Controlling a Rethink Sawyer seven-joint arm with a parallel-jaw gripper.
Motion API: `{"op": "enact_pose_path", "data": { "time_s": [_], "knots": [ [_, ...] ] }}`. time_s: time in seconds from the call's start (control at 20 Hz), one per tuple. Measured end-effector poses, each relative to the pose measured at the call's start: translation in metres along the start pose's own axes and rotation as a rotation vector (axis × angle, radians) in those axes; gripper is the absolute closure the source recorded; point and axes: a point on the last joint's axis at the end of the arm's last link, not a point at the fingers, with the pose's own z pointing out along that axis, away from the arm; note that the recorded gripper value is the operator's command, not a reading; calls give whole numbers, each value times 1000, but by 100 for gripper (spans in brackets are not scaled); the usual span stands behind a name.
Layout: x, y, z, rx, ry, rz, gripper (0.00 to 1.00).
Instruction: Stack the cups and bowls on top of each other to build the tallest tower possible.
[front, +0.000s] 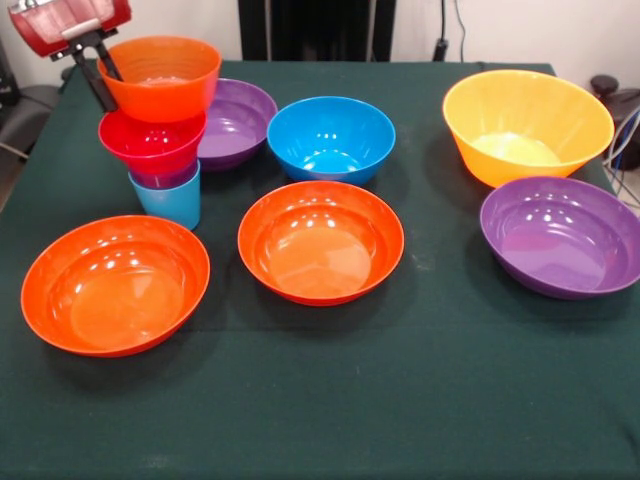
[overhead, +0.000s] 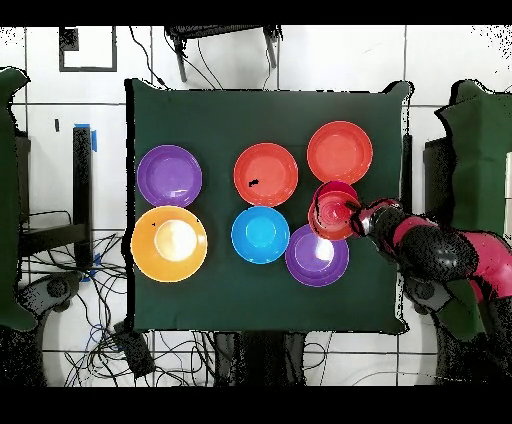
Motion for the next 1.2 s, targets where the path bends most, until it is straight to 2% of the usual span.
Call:
{"op": "enact_pose_path", "data": {
  "time_s": [0.3,0.7,1.2],
  "knots": [
    [-9,1,6,-10,-9,-27,100],
    [-19,0,9,-10,-7,-29,100],
    [-27,1,12,-48,49,-22,100]
  ]
}}
